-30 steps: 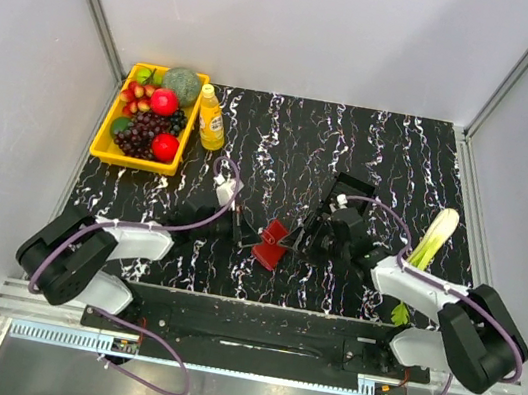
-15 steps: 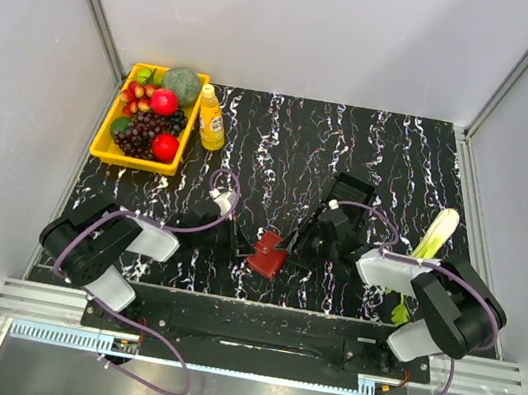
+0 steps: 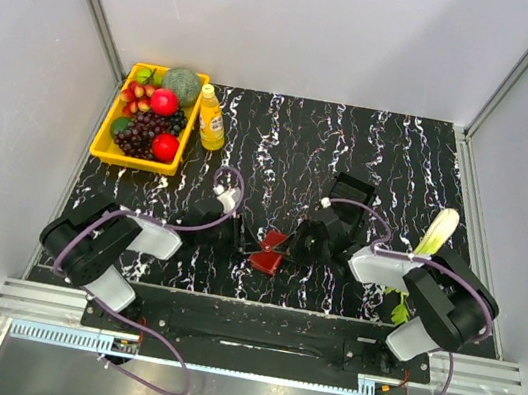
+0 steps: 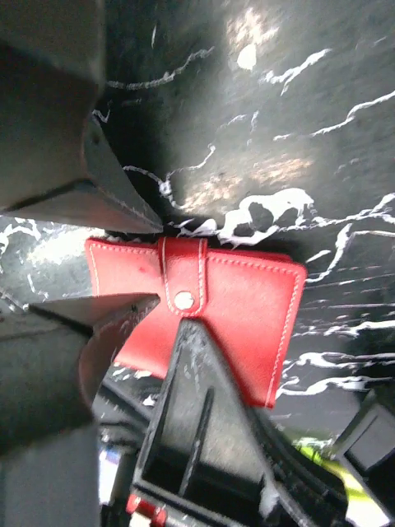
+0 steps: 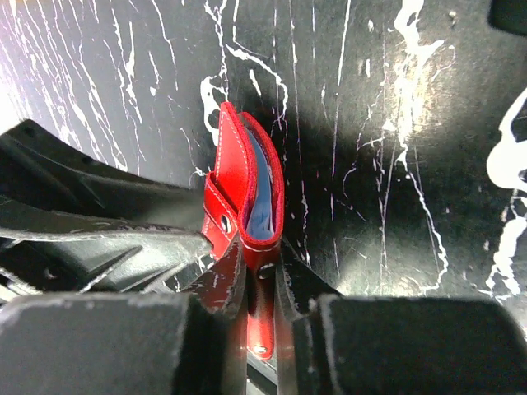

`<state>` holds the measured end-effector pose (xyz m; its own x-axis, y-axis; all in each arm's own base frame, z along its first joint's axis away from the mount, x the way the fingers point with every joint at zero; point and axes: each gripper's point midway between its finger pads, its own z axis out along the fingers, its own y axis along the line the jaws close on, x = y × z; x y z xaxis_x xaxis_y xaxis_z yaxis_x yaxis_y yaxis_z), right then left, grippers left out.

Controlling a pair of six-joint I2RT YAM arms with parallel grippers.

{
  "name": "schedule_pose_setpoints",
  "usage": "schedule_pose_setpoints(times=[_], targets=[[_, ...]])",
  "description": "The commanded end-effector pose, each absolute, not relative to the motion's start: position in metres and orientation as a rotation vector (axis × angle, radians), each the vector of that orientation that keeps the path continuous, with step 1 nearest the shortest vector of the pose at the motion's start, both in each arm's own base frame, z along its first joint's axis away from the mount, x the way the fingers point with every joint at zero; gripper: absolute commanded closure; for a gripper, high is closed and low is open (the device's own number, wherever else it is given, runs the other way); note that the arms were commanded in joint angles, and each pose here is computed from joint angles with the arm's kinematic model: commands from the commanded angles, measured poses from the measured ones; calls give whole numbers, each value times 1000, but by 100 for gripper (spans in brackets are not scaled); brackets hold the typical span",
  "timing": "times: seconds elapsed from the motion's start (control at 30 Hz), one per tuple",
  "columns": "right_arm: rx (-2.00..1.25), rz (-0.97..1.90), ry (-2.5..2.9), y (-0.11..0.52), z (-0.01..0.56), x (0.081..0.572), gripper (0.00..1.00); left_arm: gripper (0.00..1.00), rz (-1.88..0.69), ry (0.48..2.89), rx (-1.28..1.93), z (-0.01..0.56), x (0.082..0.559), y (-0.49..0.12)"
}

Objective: Put the credit cards into the card holder
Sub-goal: Open the card holder at the center of the board.

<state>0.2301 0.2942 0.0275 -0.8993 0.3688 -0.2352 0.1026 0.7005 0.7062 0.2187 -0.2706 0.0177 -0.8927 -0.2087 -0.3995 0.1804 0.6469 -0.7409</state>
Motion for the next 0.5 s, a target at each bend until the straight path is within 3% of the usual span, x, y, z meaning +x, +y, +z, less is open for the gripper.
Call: schedule_pose_setpoints(times=[0.0, 0.07, 0.13, 0.33, 0.47], targets=[[302, 949, 2520, 286, 39, 233, 94, 55, -826, 2469, -16, 5, 230, -236], [295, 954, 2525, 287, 40, 231, 98, 43, -738, 2427, -16, 21, 241, -227], [291, 958, 2527, 288, 42, 231, 99, 38, -704, 2368, 35, 39, 249, -227], [328, 965, 2501, 288, 52, 234, 100, 50, -540, 2369, 207, 48, 252, -236], [325, 958, 2496, 287, 58, 235, 100, 52, -522, 2343, 307, 51, 243, -253]])
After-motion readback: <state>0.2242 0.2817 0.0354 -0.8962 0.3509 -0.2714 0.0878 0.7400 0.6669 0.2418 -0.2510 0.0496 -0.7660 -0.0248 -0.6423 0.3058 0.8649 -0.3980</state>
